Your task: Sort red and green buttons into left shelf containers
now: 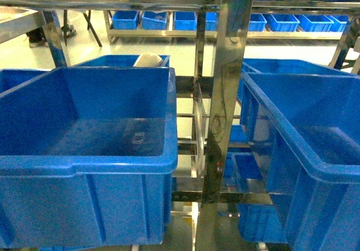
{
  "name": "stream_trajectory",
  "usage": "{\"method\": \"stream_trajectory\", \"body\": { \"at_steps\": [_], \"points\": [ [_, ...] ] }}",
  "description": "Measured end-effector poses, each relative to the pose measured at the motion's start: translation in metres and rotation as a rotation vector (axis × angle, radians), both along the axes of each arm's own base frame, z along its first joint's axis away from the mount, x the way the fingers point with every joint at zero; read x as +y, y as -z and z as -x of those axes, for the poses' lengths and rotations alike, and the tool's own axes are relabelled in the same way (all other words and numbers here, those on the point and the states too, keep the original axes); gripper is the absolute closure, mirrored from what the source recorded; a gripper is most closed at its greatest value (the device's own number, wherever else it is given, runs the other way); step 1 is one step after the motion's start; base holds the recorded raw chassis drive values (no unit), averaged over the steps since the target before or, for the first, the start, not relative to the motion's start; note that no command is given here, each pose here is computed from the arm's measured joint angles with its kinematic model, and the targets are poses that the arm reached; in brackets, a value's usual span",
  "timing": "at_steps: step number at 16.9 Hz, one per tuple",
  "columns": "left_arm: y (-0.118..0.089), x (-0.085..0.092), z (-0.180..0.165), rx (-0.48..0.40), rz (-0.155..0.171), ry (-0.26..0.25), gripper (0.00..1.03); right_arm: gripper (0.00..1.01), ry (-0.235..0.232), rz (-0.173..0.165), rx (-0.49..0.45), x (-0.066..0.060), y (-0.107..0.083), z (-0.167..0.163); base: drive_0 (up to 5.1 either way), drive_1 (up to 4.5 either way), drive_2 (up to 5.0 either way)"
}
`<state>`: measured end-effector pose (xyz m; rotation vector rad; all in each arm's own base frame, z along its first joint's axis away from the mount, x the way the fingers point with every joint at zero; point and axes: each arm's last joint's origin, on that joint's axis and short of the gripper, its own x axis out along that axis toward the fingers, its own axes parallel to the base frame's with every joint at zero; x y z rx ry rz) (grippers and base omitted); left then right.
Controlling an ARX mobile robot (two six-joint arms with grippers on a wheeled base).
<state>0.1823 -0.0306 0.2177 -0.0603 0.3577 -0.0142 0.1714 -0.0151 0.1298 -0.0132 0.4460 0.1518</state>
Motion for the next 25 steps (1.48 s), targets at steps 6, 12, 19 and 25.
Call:
{"method": "stream_trajectory", "body": {
  "at_steps": [6, 12, 19, 25],
  "points": [
    [-0.001, 0.000, 0.001, -0.004, 0.001, 0.001, 0.77, 0.75, -0.004, -0.001, 0.020, 0.002, -0.010, -0.003, 0.0, 0.00, 0.0],
    [-0.001, 0.000, 0.001, -0.005, 0.001, 0.000, 0.77, 0.75, 0.003, 0.012, -0.030, 0.000, -0.056, -0.046, 0.0, 0.00, 0.0],
    [-0.001, 0.000, 0.001, -0.005, 0.001, 0.000, 0.77, 0.75, 0.055, 0.041, 0.122, -0.034, -0.033, -0.123, 0.0, 0.00, 0.0],
    [-0.001, 0.000, 0.001, -0.005, 0.001, 0.000, 0.77, 0.75, 0.035, 0.060, 0.401, -0.043, 0.002, -0.205, 0.0, 0.00, 0.0]
  ]
}}
